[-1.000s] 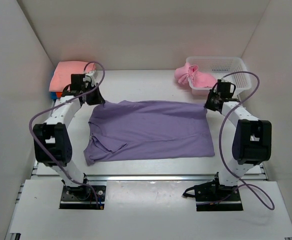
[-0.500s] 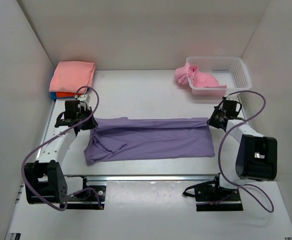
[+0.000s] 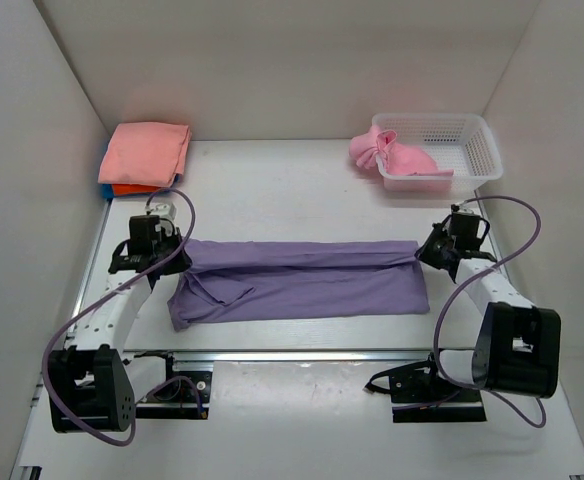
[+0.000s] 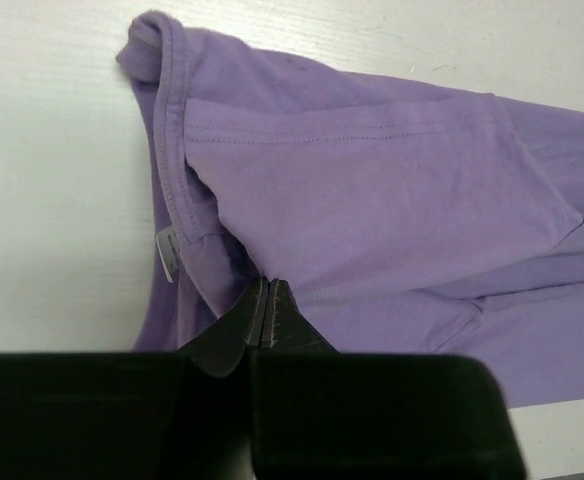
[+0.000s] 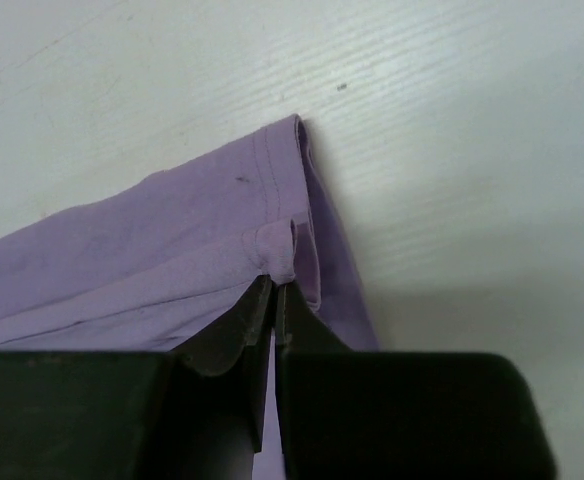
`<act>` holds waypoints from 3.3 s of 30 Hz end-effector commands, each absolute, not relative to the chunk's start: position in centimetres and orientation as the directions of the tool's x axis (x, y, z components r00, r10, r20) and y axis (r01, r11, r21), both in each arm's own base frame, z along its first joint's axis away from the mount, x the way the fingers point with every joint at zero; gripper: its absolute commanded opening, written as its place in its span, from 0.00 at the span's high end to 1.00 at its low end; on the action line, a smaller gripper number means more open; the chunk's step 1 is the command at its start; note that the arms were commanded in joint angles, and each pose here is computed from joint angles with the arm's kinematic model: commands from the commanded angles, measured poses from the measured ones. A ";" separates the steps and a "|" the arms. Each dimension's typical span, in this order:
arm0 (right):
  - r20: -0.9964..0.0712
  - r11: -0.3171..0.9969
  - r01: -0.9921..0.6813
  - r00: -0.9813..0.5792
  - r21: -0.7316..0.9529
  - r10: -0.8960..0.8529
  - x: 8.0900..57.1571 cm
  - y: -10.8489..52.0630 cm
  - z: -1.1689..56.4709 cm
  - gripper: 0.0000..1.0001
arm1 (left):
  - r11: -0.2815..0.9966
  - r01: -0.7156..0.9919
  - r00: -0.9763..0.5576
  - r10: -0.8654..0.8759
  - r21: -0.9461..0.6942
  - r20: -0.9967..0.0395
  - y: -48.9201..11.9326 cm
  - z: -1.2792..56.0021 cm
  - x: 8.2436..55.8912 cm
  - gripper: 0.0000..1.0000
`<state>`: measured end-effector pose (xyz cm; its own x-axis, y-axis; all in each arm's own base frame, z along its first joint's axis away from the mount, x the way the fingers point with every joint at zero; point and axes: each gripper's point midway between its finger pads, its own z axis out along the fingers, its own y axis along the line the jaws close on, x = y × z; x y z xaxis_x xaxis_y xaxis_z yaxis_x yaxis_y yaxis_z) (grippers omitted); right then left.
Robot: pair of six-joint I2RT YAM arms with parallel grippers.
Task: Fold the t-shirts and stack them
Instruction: Fold the other side of the tshirt into a rectangle, then rotate the tshirt 90 degrees
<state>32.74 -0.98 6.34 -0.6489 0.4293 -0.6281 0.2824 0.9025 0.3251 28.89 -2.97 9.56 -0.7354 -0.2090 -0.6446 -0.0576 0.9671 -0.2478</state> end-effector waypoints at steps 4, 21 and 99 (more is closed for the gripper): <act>-0.558 0.871 0.360 -0.669 0.334 0.490 29.7 -0.4 6.4 0.71 | 0.955 -0.173 -0.701 -0.292 -0.242 -0.651 -1.7 9.5 28.0 0.59; -0.592 0.918 0.121 -0.730 0.378 0.340 37.6 2.9 7.8 1.00 | 0.956 -0.118 -0.791 -0.255 -0.270 -0.556 -6.7 5.5 25.7 0.67; -0.565 0.797 -0.271 -0.819 0.540 0.104 21.5 25.0 8.2 0.91 | 0.681 0.429 -0.733 -0.121 -0.593 -0.669 -26.3 17.7 42.8 0.66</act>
